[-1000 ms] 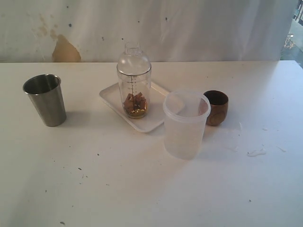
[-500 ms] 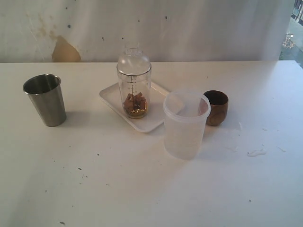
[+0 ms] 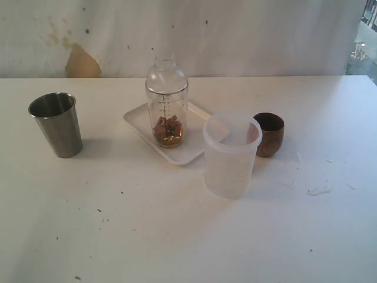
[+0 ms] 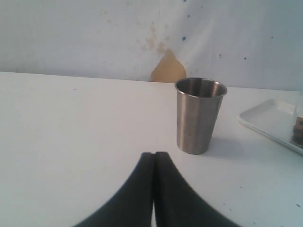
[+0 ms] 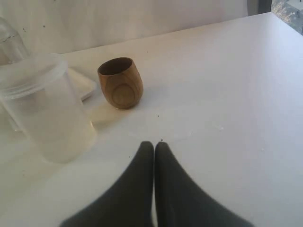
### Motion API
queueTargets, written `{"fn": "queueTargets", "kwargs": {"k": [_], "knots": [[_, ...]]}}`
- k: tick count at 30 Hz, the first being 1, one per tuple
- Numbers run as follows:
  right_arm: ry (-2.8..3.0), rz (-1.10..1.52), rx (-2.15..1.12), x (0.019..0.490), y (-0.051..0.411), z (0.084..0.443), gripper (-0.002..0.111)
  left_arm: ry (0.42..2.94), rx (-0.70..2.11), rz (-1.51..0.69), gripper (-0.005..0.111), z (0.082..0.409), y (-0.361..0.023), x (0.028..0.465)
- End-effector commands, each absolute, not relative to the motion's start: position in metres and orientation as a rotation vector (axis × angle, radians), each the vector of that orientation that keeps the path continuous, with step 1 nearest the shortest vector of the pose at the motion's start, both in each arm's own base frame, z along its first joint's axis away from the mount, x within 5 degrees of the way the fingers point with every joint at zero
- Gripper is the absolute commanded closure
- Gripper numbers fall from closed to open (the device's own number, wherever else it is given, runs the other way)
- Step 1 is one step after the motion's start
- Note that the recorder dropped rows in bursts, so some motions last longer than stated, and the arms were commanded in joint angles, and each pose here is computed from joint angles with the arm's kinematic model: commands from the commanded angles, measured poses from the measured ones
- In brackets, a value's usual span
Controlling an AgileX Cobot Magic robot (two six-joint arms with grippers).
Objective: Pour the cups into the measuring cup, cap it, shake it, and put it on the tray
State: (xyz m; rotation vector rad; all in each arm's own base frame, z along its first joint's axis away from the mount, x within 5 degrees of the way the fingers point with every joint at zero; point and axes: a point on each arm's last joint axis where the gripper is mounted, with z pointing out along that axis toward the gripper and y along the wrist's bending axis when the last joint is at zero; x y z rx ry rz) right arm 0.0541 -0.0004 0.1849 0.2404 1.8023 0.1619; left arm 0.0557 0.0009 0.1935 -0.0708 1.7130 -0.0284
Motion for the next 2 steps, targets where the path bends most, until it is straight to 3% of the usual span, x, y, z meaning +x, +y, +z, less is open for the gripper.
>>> {"fn": "queueTargets", "kwargs": {"k": [1, 2], "knots": [[1.794, 0.167, 0.239, 0.0542, -0.0003, 0.1841, 0.108, 1.714, -0.078, -0.03, 0.107, 0.1922, 0.001, 0.0555], [1.794, 0.167, 0.239, 0.0542, -0.0003, 0.1841, 0.108, 1.714, -0.078, -0.03, 0.107, 0.1922, 0.001, 0.0555]]}}
